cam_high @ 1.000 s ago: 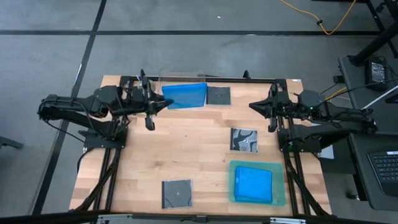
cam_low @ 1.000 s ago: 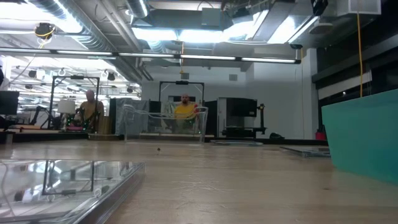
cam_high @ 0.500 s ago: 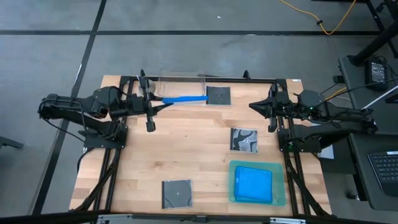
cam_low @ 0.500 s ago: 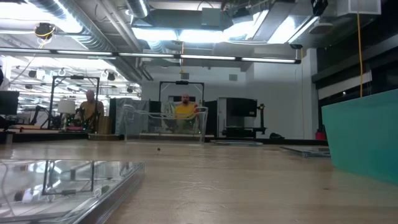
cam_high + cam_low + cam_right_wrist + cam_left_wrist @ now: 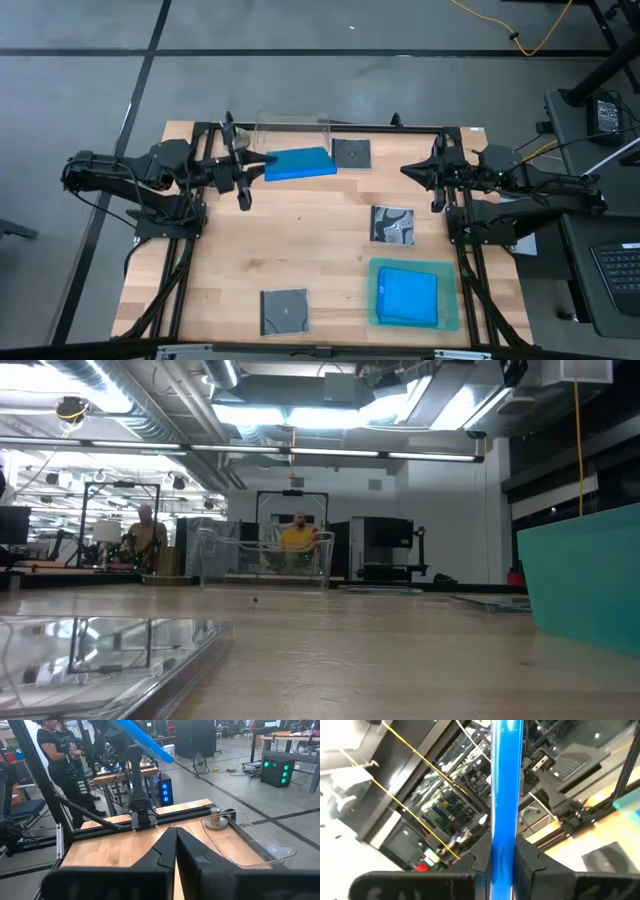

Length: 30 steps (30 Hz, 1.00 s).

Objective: Pick & place jewel cases by type
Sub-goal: Put the blue cd case into the green bin

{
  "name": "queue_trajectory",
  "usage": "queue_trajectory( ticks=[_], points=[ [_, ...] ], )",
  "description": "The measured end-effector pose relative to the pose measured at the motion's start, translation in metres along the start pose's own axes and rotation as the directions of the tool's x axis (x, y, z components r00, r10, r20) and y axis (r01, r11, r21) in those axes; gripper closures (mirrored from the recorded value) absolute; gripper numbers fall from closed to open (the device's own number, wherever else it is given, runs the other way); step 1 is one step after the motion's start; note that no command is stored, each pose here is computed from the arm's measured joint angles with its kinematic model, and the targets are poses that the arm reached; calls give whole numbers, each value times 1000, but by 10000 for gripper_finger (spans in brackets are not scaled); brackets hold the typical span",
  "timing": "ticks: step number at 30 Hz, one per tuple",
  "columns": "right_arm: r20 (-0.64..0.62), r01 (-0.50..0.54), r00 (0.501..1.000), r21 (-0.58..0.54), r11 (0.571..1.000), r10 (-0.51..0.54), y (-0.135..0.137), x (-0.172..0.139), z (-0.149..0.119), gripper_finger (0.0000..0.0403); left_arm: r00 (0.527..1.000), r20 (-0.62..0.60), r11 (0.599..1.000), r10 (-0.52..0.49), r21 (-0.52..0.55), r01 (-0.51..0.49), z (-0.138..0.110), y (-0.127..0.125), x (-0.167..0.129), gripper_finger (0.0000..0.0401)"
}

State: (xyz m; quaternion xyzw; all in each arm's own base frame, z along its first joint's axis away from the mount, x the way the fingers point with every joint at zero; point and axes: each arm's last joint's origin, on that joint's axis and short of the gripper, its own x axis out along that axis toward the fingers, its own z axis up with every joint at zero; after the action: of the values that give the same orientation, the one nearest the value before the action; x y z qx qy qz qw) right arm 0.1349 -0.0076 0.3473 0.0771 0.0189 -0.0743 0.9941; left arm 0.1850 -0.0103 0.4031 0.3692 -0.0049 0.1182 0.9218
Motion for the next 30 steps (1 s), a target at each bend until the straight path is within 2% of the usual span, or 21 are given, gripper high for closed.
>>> queue_trajectory(
  ticks=[8, 15, 18, 24, 30],
  points=[
    [-17, 3, 1000, 23, 1000, -2, 0, 0, -2, 389, 1000, 0, 988, 0, 156, 0, 0, 0, 0, 366],
    [-18, 3, 1000, 31, 1000, -2, 0, 0, -2, 393, 1000, -9, 942, 8, 335, -5, 1, -1, -1, 366],
    [-18, 4, 1000, 65, 998, -3, 0, 0, -2, 384, 1000, -18, 898, 15, 439, -5, 4, -4, -2, 366],
    [-18, 5, 1000, 126, 992, -2, 0, 0, -2, 383, 999, -28, 780, 20, 626, 2, 11, -12, -7, 366],
    [-18, 6, 1000, 175, 985, -2, 0, 0, -2, 395, 999, -32, 667, 21, 745, 10, 17, -17, -11, 366]
  ],
)
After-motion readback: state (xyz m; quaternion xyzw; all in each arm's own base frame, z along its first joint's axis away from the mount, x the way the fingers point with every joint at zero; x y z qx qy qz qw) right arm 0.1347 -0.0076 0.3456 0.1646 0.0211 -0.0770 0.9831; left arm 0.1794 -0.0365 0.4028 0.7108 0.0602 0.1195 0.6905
